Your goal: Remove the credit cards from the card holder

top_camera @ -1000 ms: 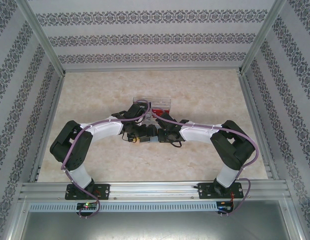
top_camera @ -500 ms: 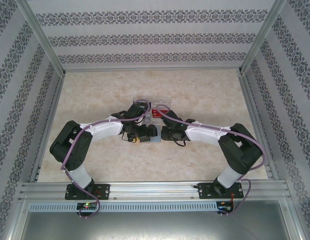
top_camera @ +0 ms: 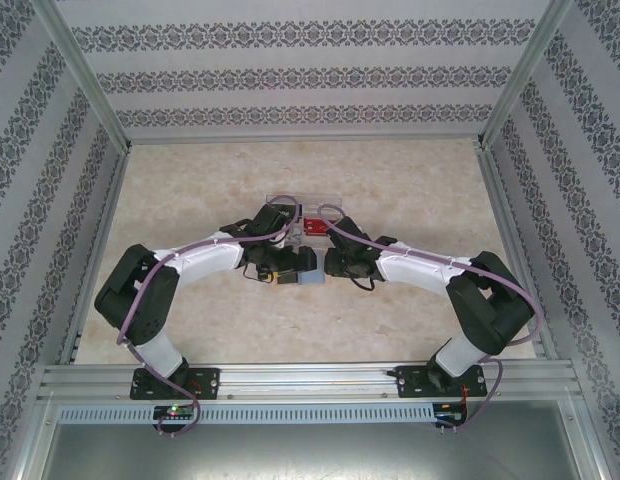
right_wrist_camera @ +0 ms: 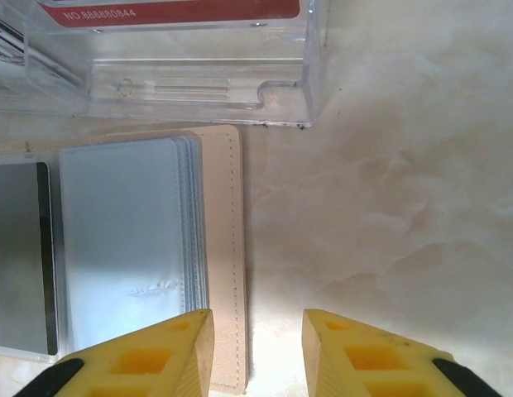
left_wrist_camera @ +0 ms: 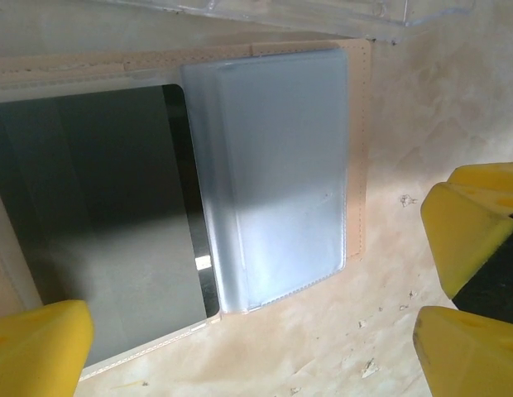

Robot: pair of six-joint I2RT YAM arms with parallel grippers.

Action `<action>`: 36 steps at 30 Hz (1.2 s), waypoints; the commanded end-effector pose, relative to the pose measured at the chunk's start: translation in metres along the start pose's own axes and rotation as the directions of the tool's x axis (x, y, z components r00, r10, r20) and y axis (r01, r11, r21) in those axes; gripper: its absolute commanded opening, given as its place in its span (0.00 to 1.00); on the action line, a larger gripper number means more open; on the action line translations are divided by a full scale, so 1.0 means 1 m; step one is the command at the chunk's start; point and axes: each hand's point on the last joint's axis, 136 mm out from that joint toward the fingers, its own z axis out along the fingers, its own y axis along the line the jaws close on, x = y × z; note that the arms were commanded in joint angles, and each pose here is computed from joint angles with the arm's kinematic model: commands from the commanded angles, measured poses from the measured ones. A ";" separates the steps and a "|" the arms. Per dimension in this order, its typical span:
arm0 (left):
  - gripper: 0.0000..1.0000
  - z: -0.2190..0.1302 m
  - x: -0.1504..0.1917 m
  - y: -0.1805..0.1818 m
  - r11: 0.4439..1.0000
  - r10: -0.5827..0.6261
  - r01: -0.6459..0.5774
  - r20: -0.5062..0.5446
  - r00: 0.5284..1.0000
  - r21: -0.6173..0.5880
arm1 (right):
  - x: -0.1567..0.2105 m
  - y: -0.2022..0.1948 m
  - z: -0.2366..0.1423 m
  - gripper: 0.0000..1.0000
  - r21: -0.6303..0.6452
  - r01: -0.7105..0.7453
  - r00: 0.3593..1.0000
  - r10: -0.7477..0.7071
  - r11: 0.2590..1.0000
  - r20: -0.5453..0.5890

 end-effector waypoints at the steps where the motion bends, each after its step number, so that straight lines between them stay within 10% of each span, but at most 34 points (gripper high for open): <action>1: 1.00 -0.019 -0.008 -0.003 1.000 0.029 -0.028 0.033 0.999 -0.008 | -0.010 0.005 -0.012 0.35 -0.014 -0.008 0.999 0.008 1.000 0.040; 5: 0.95 -0.024 -0.011 0.013 1.000 -0.005 0.006 0.049 0.999 -0.026 | -0.014 0.022 -0.015 0.31 -0.084 -0.009 0.999 0.012 0.996 0.037; 16: 0.30 -0.013 -0.010 0.046 0.995 -0.054 0.056 0.033 0.998 -0.079 | -0.013 0.088 0.000 0.13 -0.283 -0.039 0.998 0.024 0.958 -0.056; 36: 0.14 0.007 0.004 0.076 0.981 -0.112 0.110 -0.003 0.994 -0.158 | 0.007 0.096 0.038 0.16 -0.262 -0.112 0.982 0.067 0.959 -0.176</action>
